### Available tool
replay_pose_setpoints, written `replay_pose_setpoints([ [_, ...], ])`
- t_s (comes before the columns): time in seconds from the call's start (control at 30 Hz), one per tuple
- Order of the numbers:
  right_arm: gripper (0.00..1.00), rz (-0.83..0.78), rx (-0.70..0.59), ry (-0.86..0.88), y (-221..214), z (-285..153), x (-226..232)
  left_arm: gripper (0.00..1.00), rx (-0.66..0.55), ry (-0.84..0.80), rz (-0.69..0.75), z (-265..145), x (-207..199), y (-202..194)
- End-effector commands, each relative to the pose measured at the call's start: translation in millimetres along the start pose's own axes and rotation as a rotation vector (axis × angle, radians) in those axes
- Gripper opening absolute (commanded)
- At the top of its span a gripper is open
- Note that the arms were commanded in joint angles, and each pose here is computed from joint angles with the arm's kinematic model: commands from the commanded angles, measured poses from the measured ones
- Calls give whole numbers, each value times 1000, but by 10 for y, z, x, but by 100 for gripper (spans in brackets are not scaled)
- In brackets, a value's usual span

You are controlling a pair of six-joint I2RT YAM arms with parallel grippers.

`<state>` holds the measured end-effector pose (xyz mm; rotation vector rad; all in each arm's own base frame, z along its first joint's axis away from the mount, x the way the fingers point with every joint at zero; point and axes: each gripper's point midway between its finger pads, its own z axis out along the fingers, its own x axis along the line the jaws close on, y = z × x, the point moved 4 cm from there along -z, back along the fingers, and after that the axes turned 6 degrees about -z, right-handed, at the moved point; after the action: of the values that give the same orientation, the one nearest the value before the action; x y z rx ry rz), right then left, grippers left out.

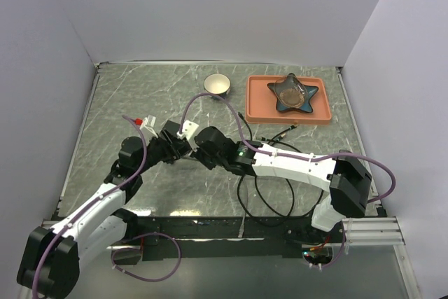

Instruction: Insert the plug into the switch port

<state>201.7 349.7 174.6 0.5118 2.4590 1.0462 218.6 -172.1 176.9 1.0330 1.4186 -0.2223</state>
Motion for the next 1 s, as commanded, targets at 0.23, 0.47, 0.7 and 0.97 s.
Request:
replay_pose_setpoints([
  [0.23,0,14,-101,27,351,-134,75,43,-21,-101,39,48,-250,61],
  [0.47,0,64,-105,-39,410,-143,-7,16,-8,-107,49,56,-269,45],
  [0.7,0,103,-126,-56,503,-170,-29,47,1,-96,57,65,-264,39],
  [0.97,0,92,-117,-22,486,-158,19,1,-24,-84,54,51,-263,66],
])
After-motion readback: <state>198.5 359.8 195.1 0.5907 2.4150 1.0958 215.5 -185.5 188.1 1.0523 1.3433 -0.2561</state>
